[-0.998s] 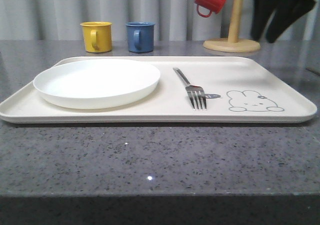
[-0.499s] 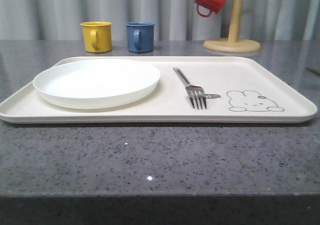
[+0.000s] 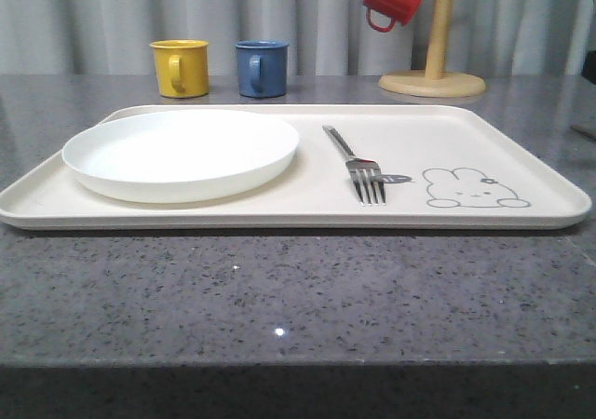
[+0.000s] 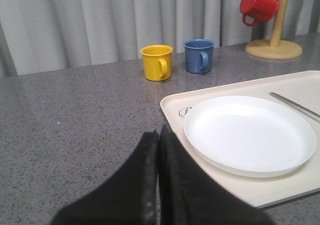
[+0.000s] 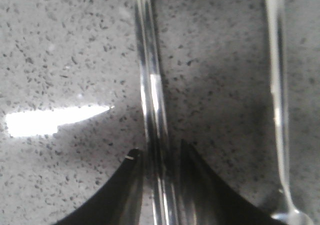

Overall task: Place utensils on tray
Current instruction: 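Grasp the metal chopsticks with the right gripper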

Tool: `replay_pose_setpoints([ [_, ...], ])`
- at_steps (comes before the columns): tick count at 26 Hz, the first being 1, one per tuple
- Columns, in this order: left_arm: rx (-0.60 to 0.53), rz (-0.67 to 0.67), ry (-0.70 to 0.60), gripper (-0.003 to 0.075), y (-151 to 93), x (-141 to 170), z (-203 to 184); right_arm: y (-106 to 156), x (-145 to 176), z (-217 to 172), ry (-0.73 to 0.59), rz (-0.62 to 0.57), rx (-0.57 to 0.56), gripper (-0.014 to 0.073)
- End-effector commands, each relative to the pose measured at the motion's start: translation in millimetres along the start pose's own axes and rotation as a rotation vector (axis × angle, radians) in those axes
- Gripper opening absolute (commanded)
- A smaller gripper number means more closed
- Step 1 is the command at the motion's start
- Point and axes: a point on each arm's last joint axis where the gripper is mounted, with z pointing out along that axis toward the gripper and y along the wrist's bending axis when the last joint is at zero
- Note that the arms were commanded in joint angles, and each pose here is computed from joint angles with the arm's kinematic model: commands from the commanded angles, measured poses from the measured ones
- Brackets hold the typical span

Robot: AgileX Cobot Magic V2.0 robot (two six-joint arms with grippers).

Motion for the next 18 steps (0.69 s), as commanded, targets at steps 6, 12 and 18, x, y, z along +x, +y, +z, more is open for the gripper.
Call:
replay_pose_setpoints([
  [6,-0.015,-0.021,-0.1,-0.0018,2,-16,-2,0,-4,-17,-0.069,-0.004,-0.013,0.0142],
  [12,-0.015,-0.021,-0.1,-0.0018,2,-16,-2,-1,-4,-30,-0.068,-0.006,-0.009,-0.0026],
  [18,-0.015,-0.021,-0.1,-0.0018,2,-16,-2,12,3,-85,-0.207,0.036,-0.052,-0.0025],
])
